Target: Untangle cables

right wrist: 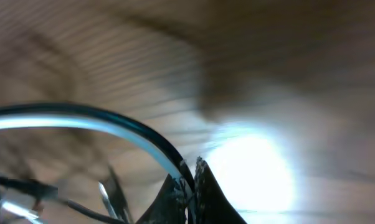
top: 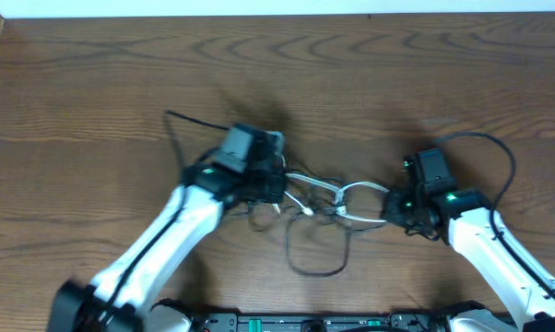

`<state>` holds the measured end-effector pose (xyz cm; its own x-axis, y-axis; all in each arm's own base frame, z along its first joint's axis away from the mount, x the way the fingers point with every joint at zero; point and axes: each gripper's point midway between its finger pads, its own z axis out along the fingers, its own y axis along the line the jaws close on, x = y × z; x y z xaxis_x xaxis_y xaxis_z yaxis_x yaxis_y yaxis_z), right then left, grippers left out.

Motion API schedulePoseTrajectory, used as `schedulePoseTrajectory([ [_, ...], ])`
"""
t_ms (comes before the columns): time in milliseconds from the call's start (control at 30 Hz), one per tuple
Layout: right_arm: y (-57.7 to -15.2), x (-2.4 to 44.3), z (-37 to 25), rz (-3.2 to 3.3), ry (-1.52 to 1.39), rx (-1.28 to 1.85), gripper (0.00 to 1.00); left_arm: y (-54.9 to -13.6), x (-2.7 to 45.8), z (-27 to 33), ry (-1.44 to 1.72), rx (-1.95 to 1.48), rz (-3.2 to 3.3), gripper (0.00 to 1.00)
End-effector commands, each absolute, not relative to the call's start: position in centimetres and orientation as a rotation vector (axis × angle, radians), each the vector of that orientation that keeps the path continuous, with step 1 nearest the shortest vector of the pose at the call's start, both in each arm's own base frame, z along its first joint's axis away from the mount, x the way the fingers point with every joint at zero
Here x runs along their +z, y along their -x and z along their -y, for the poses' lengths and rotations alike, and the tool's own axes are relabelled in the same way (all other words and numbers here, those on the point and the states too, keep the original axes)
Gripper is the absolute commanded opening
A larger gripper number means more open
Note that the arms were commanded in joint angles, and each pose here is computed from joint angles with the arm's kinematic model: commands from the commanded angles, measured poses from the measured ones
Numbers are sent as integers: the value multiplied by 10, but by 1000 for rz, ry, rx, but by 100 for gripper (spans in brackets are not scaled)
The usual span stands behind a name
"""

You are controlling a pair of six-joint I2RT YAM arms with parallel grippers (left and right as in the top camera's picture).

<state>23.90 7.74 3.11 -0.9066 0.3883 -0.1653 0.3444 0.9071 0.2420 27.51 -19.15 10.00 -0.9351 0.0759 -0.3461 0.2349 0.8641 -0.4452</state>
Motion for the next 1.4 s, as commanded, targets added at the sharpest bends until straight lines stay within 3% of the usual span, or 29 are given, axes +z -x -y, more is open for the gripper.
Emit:
schedulePoseTrajectory([
  [0, -246, 31, -18, -2743, -797, -2, 1, -287, 135, 158, -198, -649, -2597, 8],
  [233, -242, 30, 21, -2684, -1018, -41, 1, -298, 202, 99, 0, -593, -2354, 8],
  [433, -241, 29, 29, -2670, -1103, 12, 1, -298, 225, 68, 152, -573, -2261, 8],
  [633, -277, 53, -49, -2697, -556, 626, 1, -296, 220, 89, 106, -722, -2296, 8],
  [667, -282, 63, -66, -2663, -431, 757, 1, -296, 217, 93, 98, -741, -2309, 17],
  [767, -286, 102, -114, -2491, -59, 1119, 1, -294, 207, 108, 59, -820, -2357, 70],
  [833, -280, 125, -137, -2372, 134, 1292, 1, -293, 199, 118, 34, -862, -2390, 80],
  [933, -269, 146, -159, -2260, 305, 1437, 1, -290, 186, 134, -9, -904, -2448, 82],
  [1367, -241, 164, -199, -2161, 551, 1596, 1, -273, 144, 213, -300, -1000, -2570, 82],
])
